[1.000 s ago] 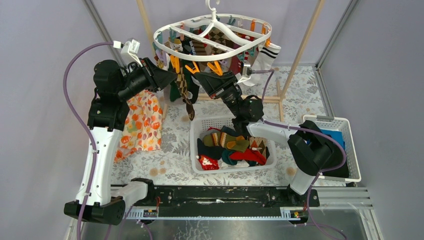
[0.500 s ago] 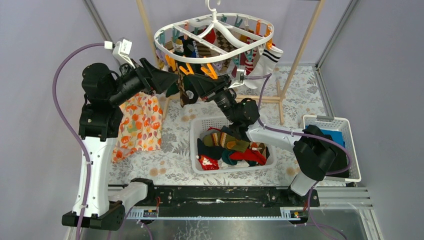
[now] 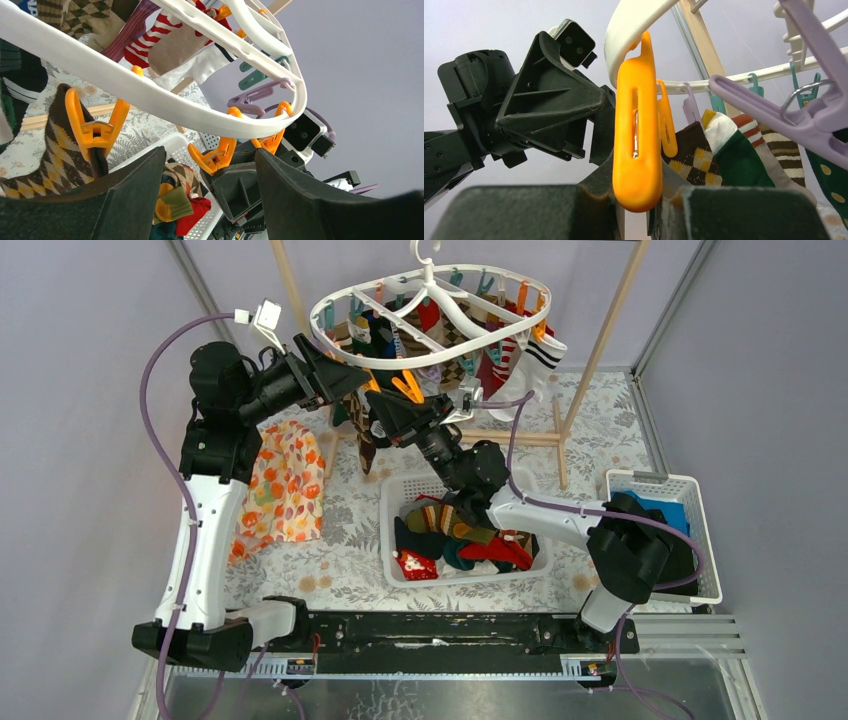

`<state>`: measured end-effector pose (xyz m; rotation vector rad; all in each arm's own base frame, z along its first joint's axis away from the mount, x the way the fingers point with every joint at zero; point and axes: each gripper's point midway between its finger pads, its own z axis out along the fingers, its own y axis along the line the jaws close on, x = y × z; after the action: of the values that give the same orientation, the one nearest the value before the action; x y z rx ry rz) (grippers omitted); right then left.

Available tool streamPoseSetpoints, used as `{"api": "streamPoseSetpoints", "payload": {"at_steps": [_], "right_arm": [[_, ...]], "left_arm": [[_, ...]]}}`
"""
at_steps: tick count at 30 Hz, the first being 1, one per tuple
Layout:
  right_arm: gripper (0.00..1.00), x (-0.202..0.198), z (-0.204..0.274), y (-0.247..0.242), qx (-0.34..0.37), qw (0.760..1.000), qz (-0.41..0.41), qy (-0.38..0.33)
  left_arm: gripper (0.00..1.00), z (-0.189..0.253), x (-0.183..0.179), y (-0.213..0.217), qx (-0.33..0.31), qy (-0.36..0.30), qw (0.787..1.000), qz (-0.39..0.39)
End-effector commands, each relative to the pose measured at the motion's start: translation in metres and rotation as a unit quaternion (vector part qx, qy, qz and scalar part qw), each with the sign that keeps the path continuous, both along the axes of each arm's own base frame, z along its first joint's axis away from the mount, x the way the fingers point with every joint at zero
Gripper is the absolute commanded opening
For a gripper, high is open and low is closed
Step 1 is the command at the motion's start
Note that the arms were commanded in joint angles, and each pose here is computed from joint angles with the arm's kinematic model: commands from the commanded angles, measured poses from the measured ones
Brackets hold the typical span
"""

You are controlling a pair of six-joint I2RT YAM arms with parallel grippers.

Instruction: Clip the socks to the hanger

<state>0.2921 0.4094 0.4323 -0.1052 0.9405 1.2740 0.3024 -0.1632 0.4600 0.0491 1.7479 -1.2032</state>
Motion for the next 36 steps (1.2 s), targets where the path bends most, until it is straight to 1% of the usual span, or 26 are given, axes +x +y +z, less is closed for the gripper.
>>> {"api": "streamPoseSetpoints", "payload": {"at_steps": [1,8,15,17,19,21,23,27,30,31,32,33,34,36], "right_arm": [[0.02,-0.008,0.038,-0.011,0.025,0.999,-0.025,-0.033],[0.01,-0.008,0.034,0.000,-0.004,0.999,-0.034,-0.034],[0.00,-0.008,0.029,0.007,-0.024,0.998,-0.040,-0.032],[0.00,-0.009,0.030,0.008,-0.027,0.998,-0.041,-0.034],[0.02,-0.009,0.030,0.009,-0.034,0.998,-0.045,-0.033],[0.05,-0.009,0.031,0.008,-0.035,0.998,-0.049,-0.031],[0.09,-0.007,0.028,0.008,-0.040,0.997,-0.054,-0.026],[0.17,-0.004,0.026,0.003,-0.039,0.997,-0.065,-0.018],[0.18,-0.004,0.025,0.002,-0.039,0.997,-0.068,-0.018],[0.21,-0.004,0.025,0.001,-0.039,0.997,-0.068,-0.018],[0.28,-0.005,0.025,0.000,-0.039,0.997,-0.068,-0.017],[0.39,-0.006,0.025,-0.002,-0.038,0.997,-0.069,-0.015],[0.48,-0.007,0.025,-0.005,-0.037,0.997,-0.070,-0.012],[0.64,-0.008,0.023,-0.013,-0.043,0.996,-0.075,-0.003]], "left_arm": [[0.71,0.028,-0.003,-0.003,-0.012,-0.050,0.999,-0.006],[0.62,0.032,0.004,-0.007,-0.010,-0.059,0.998,-0.011],[0.57,0.036,0.011,-0.008,0.001,-0.076,0.997,-0.003],[0.54,0.035,0.012,-0.008,0.004,-0.078,0.997,0.001],[0.47,0.034,0.013,-0.008,0.007,-0.081,0.997,0.003],[0.37,0.032,0.014,-0.007,0.013,-0.083,0.996,0.010],[0.29,0.030,0.014,-0.005,0.019,-0.085,0.996,0.015],[0.19,0.026,0.015,-0.003,0.028,-0.085,0.996,0.021],[0.11,0.024,0.015,-0.003,0.029,-0.083,0.996,0.022],[0.09,0.024,0.016,-0.002,0.028,-0.082,0.996,0.024],[0.06,0.024,0.016,-0.002,0.029,-0.083,0.996,0.025],[0.04,0.024,0.016,-0.002,0.030,-0.083,0.996,0.026],[0.00,0.024,0.016,-0.001,0.031,-0.086,0.995,0.027],[0.00,0.025,0.016,0.000,0.035,-0.092,0.995,0.029]]}}
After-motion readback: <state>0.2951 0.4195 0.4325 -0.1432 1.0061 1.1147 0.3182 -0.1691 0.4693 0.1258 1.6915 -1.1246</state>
